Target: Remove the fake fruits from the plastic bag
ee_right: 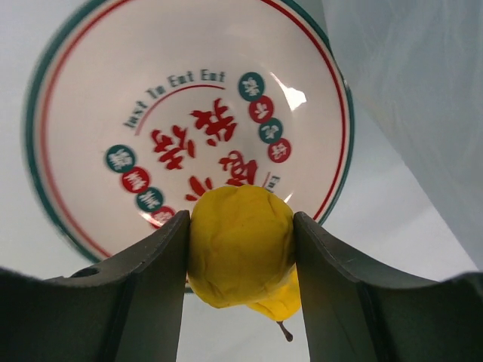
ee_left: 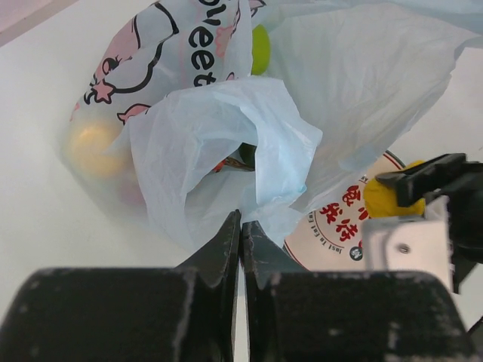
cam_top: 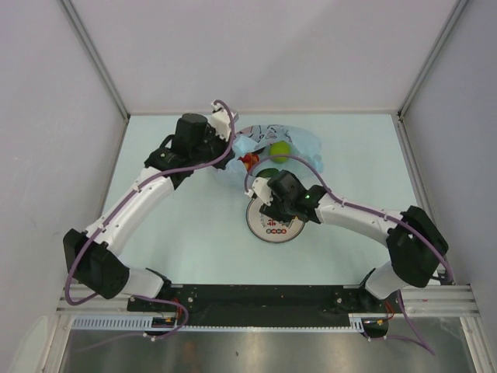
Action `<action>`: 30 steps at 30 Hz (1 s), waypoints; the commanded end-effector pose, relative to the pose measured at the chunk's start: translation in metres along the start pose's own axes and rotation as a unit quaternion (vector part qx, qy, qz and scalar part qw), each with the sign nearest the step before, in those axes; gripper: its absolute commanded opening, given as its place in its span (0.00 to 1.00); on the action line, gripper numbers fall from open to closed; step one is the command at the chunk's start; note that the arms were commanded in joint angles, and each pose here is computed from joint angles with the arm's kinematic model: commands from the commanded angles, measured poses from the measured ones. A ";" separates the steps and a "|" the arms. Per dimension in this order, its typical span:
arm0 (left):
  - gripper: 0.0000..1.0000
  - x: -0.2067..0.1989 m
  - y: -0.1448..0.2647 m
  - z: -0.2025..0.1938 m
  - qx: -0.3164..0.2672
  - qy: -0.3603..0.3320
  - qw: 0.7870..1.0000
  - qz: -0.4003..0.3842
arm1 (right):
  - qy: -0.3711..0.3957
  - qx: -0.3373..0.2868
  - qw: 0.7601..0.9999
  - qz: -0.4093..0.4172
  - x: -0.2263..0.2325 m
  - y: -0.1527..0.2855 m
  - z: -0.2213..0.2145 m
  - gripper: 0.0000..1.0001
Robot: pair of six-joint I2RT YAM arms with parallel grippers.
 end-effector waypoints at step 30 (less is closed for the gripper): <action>0.02 -0.003 0.053 -0.001 -0.025 -0.077 0.997 -0.004 | -0.084 -0.190 0.978 0.025 -0.053 0.091 0.091 0.67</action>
Point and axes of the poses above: each gripper's point midway between its finger pads, its own y axis back along the fingers, its own x axis along the line the jaws close on, z = x × y, the point moved 8 cm from there along y, back along the fingers, and after that the axes turned 3 degrees about -y, right-handed, at the moved point
